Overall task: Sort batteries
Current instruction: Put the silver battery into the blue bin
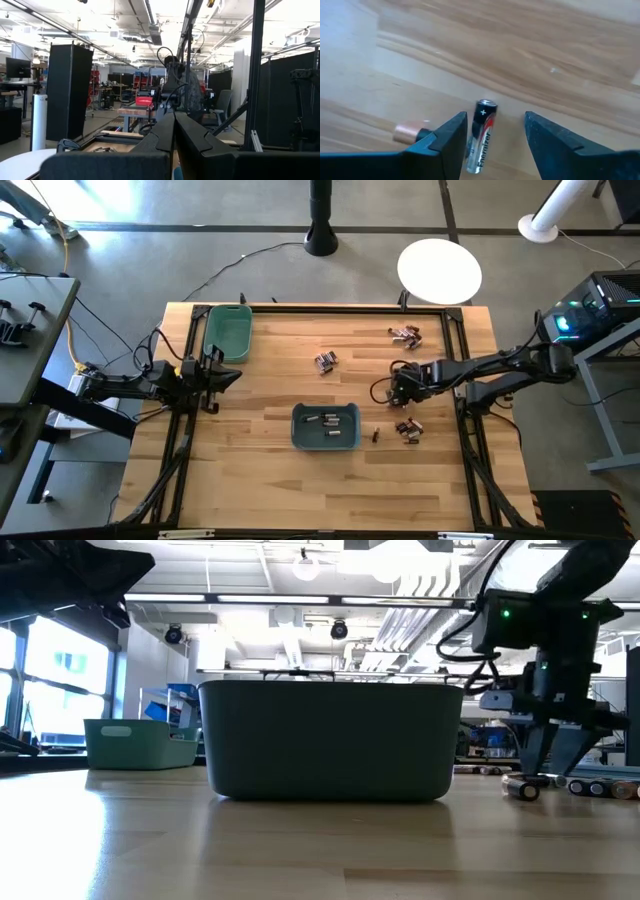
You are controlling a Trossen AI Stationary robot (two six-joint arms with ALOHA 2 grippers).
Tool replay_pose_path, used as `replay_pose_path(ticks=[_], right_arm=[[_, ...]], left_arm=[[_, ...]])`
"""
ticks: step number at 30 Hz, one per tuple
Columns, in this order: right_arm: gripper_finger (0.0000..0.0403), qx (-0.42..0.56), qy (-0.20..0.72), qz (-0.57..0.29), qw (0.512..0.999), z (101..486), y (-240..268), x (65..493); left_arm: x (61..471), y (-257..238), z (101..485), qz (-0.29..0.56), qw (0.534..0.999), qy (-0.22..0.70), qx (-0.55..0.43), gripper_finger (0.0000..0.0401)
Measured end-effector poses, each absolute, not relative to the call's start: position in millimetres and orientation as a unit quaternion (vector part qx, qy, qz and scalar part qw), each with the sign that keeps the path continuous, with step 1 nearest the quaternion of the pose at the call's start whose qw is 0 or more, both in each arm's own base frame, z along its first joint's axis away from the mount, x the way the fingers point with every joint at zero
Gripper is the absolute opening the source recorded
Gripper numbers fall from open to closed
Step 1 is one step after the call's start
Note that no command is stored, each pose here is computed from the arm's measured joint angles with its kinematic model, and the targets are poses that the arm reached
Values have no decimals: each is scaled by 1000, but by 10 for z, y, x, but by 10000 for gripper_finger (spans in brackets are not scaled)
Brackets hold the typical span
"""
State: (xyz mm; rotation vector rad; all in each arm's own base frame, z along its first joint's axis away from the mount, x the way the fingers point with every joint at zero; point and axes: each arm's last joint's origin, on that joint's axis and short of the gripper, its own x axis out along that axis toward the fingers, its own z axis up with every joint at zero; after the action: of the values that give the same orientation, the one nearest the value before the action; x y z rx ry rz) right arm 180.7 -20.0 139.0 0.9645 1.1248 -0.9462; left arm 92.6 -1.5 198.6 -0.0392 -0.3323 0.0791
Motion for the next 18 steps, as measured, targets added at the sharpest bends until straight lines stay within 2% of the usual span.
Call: replay_pose_path(ticks=[9,13,18], right_arm=[[141,411,506,-424,629,1366,-199,1769],[100,395,521,-426,625,1323,-201,1782],[29,364,539,-412,638,1335,-205,1812]], left_arm=[[926,-14,1987,40,985,-166,-20,5],[926,-14,1986,40,985,-166,-20,5],[926,-14,1985,40,985,-166,-20,5]])
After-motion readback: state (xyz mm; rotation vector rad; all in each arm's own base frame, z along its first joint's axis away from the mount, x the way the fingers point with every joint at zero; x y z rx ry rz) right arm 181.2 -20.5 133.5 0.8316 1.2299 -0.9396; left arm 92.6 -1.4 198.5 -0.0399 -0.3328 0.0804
